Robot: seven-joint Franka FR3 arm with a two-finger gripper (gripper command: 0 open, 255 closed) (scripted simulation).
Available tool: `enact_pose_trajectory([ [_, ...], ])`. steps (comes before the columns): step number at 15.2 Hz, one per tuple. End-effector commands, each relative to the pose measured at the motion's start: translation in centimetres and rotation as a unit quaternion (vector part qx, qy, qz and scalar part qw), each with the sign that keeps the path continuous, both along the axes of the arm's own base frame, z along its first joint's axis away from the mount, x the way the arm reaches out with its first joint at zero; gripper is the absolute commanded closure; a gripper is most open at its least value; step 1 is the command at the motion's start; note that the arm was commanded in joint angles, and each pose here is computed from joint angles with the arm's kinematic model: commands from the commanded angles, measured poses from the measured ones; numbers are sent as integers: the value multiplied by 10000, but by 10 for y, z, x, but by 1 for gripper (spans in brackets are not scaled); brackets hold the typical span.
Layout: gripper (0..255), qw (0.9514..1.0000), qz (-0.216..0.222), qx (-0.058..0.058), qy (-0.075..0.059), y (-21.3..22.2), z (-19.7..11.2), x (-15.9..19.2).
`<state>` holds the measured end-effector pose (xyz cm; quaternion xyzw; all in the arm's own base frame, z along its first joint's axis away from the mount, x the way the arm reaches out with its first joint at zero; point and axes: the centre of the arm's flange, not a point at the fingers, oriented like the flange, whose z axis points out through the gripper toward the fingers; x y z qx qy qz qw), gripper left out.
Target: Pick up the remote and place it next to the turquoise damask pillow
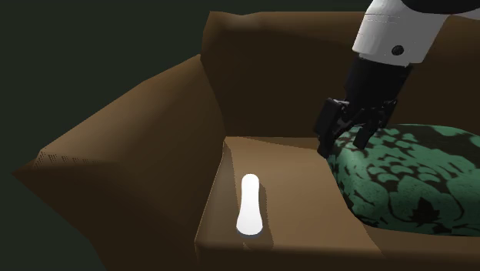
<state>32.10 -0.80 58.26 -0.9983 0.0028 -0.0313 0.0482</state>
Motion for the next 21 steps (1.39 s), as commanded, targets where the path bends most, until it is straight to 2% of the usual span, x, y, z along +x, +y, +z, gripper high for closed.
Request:
enact_pose_trajectory([
  [1, 0, 10000, 0, 0, 0, 0, 0, 0],
  [6, 0, 9988, -467, -108, 87, 35, -46, 37],
  [11, 0, 9953, -933, -216, 173, 65, -94, 76],
  [16, 0, 9893, -1397, -324, 260, 90, -143, 117],
  [21, 0, 9810, -1858, -430, 345, 110, -193, 159],
])
